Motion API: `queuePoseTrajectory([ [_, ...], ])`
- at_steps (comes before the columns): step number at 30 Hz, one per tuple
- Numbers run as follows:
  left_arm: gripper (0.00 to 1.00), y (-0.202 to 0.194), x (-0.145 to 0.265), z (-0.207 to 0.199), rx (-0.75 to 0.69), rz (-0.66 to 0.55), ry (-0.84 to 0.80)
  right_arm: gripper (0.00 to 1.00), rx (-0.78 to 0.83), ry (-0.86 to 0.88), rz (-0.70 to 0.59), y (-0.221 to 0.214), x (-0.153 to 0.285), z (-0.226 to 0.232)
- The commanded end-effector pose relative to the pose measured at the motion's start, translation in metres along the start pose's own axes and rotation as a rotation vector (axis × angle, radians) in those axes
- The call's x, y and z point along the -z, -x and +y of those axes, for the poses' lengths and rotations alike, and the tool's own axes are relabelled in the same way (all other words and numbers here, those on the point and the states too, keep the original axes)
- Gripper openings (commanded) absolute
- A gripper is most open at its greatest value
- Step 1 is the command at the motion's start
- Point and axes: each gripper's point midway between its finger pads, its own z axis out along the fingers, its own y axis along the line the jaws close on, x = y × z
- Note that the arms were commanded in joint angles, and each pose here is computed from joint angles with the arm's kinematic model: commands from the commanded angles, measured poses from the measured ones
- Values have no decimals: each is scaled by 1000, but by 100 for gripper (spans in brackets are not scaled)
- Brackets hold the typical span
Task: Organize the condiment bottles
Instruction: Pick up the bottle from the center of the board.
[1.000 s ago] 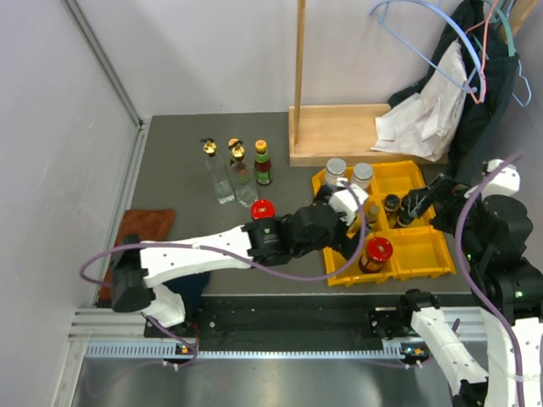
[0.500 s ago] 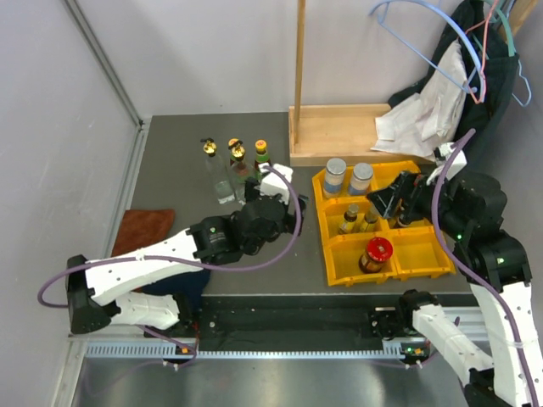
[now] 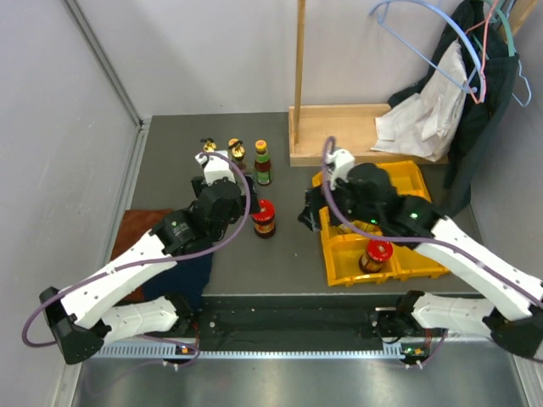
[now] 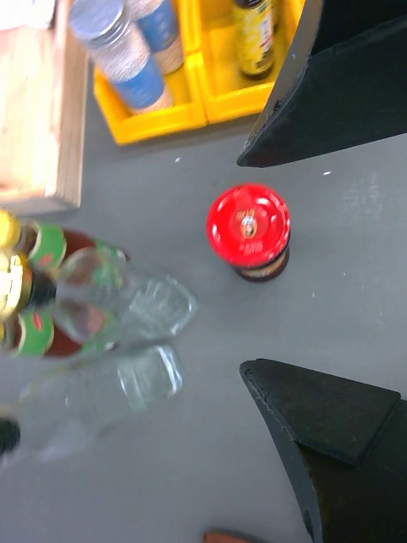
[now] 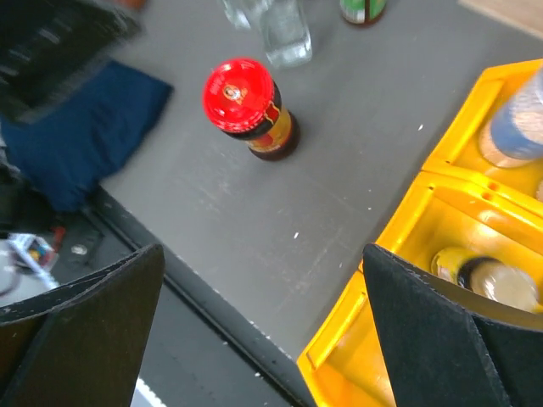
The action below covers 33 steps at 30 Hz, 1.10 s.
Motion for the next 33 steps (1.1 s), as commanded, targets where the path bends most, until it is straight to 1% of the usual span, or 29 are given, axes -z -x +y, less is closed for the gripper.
queuePoseTrajectory([
  [1,99,-8,-4,29,43,37,92,99,73,-14,-83,33,-36,19],
  [5,99,-21,-14,61,101,99,184,99,91,-11,-38,24,-72,26],
  [6,99,-26,-15,64,119,127,173,99,97,-7,-32,24,-77,28],
  [7,99,-31,-19,77,144,141,206,99,110,-9,-9,17,-89,29],
  [9,99,-37,-22,82,180,167,203,99,122,3,-16,18,-99,34],
  [10,99,-41,-25,92,200,171,226,99,130,5,-10,15,-105,36],
  [13,99,-48,-29,103,257,188,247,99,142,12,6,10,-125,41],
  [14,99,-49,-29,106,269,189,252,99,145,10,31,3,-134,41],
  [16,99,-53,-30,113,293,196,265,99,160,15,34,4,-141,44],
  [21,99,-55,-32,120,322,197,267,99,191,22,83,-7,-163,51],
  [33,99,-58,-33,124,331,197,275,99,197,3,144,-28,-192,48],
])
